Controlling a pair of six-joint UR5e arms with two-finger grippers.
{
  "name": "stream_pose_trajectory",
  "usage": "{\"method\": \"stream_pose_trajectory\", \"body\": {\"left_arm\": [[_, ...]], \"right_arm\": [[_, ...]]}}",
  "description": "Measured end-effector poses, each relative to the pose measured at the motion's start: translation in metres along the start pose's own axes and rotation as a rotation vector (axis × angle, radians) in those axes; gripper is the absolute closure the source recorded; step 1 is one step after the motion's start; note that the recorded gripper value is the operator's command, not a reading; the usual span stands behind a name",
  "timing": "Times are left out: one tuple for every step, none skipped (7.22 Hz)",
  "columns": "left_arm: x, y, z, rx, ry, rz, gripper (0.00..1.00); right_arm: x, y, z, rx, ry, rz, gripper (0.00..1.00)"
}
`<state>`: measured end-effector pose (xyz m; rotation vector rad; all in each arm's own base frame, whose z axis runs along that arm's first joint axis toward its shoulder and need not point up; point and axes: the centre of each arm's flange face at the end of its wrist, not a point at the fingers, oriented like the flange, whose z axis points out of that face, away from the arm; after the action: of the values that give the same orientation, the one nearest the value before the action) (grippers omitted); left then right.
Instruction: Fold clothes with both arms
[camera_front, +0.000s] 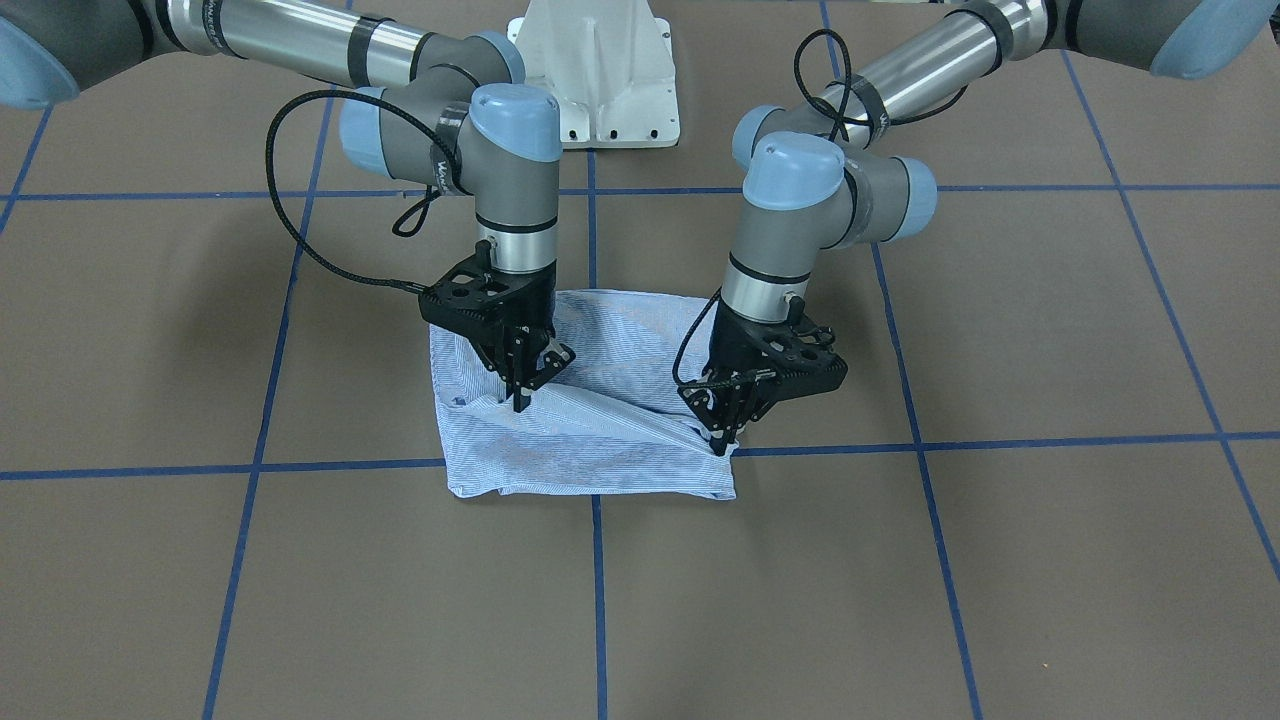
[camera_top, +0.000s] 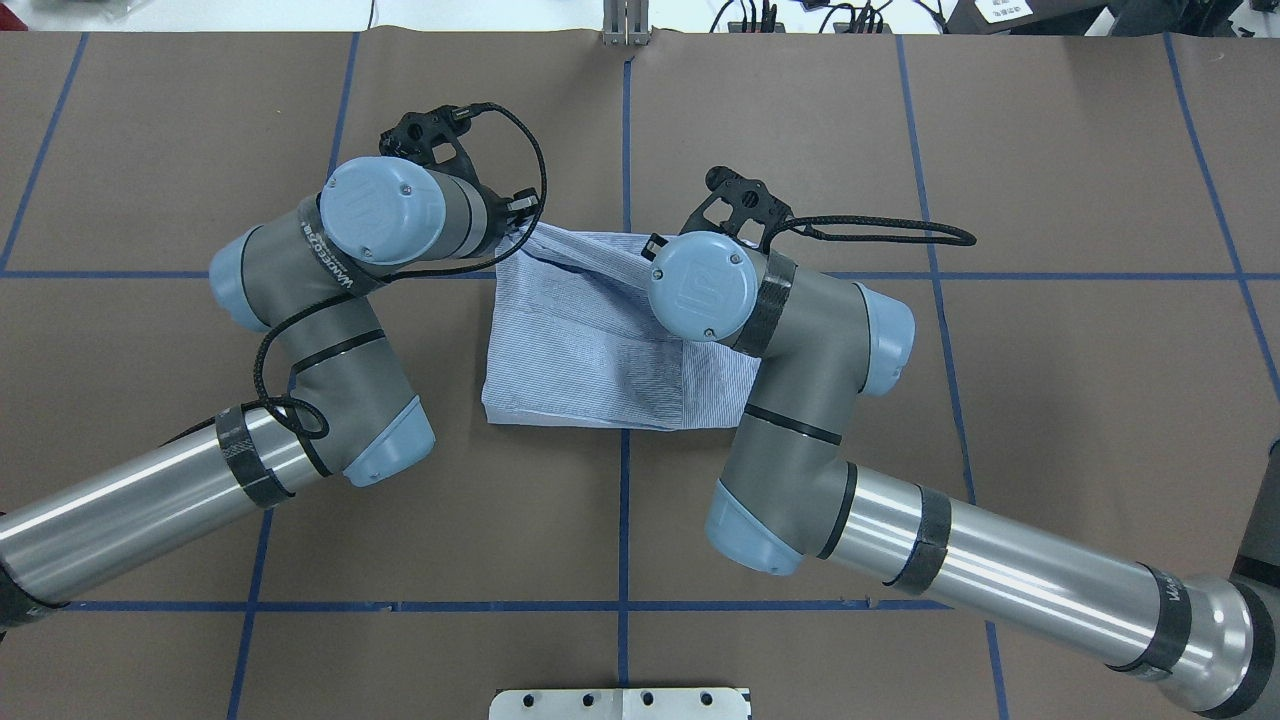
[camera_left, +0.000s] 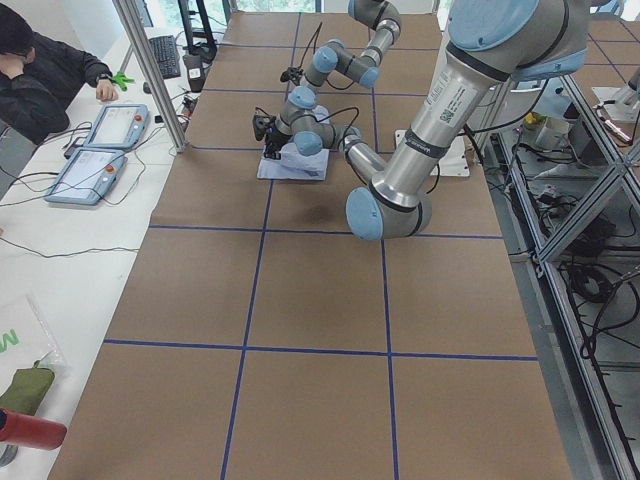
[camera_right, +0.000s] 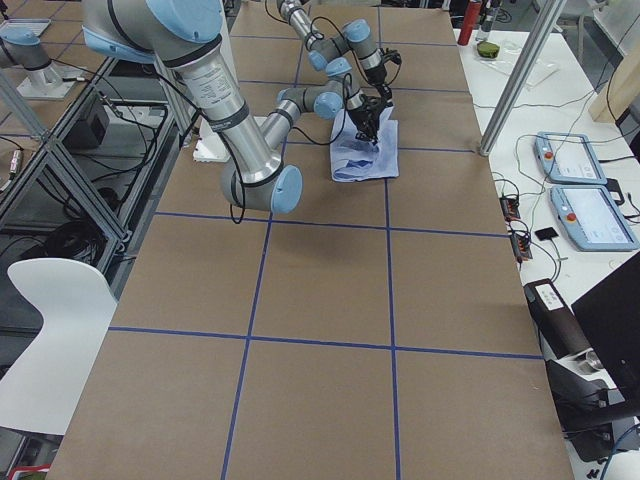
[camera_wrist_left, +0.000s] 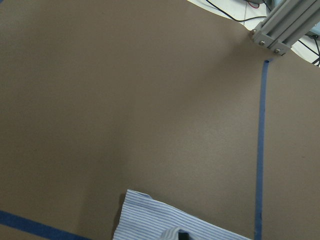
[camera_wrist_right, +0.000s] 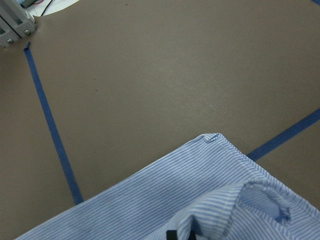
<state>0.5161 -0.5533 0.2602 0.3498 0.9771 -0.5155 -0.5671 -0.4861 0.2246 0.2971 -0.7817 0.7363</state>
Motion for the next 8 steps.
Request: {"method": "stream_pose_trajectory", "body": {"left_arm": [[-0.001,0.000,0.010,-0.001,-0.012,0.010,0.01],[-0.002,-0.001,0.013,0.002,0.009,0.034,0.00],[-0.001,-0.001,0.010,-0.002,0.054,0.070,0.00],[-0.003,-0.007,0.002,-0.035,0.094,0.112,0.00],[-0.014,-0.021,-0.015,-0.081,0.127,0.167,0.00],[-0.036,-0.043,-0.045,-0.110,0.137,0.244,0.00],[-0.053,-0.070,-0.084,-0.124,0.116,0.345,0.00],[-0.072,-0.094,-0.128,-0.130,0.073,0.443,0.00]], "right_arm": [[0.002,0.000,0.012,0.002,0.002,-0.035,0.00],[0.004,0.000,0.022,0.003,-0.001,-0.096,0.00],[0.002,-0.005,0.026,-0.004,-0.008,-0.157,0.00],[-0.004,-0.025,0.021,-0.048,-0.019,-0.208,0.00],[-0.007,-0.060,0.012,-0.119,-0.033,-0.267,0.00],[0.001,-0.104,0.003,-0.181,-0.050,-0.342,0.00],[0.024,-0.150,-0.003,-0.228,-0.058,-0.413,0.00],[0.063,-0.205,-0.016,-0.269,-0.055,-0.492,0.00]]}}
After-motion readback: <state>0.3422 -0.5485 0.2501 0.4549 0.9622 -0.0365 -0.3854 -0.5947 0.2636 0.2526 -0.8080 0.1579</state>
